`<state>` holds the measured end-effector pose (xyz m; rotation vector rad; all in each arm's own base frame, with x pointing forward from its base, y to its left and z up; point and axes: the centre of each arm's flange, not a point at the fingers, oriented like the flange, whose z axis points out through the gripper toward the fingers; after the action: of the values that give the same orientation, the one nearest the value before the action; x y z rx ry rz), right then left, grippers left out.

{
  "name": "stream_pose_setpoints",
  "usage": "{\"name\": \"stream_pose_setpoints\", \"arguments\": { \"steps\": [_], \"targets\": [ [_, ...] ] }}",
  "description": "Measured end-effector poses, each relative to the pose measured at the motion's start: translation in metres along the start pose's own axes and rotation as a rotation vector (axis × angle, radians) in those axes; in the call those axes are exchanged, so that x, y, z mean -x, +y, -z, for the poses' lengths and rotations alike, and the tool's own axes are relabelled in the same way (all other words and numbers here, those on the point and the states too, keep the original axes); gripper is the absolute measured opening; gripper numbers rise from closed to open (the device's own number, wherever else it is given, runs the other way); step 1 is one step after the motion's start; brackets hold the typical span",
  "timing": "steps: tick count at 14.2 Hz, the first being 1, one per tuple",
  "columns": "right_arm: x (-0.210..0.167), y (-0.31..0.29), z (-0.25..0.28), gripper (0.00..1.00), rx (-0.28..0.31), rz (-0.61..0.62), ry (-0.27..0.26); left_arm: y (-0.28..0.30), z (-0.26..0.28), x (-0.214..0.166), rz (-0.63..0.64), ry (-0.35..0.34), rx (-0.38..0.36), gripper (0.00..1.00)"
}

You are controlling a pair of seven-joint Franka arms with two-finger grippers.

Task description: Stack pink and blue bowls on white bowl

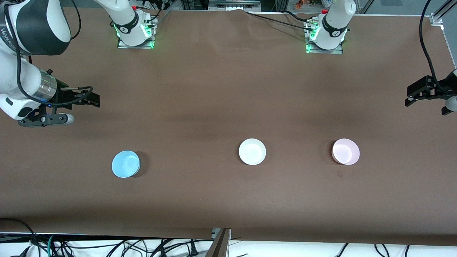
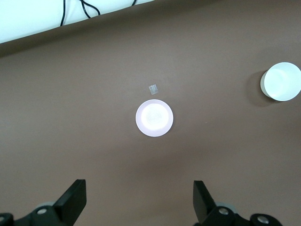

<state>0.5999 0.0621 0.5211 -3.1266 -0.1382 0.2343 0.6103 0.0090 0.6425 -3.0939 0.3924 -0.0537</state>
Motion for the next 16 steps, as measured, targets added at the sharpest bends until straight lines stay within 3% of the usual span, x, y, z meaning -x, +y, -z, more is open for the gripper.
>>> {"name": "stream_pose_setpoints", "arguments": {
  "steps": [16],
  "targets": [
    [-0.013, -0.029, -0.014, 1.00, 0.006, 0.011, 0.026, 0.000, -0.001, 0.000, 0.000, -0.001, 0.001, 1.00]
  ]
}}
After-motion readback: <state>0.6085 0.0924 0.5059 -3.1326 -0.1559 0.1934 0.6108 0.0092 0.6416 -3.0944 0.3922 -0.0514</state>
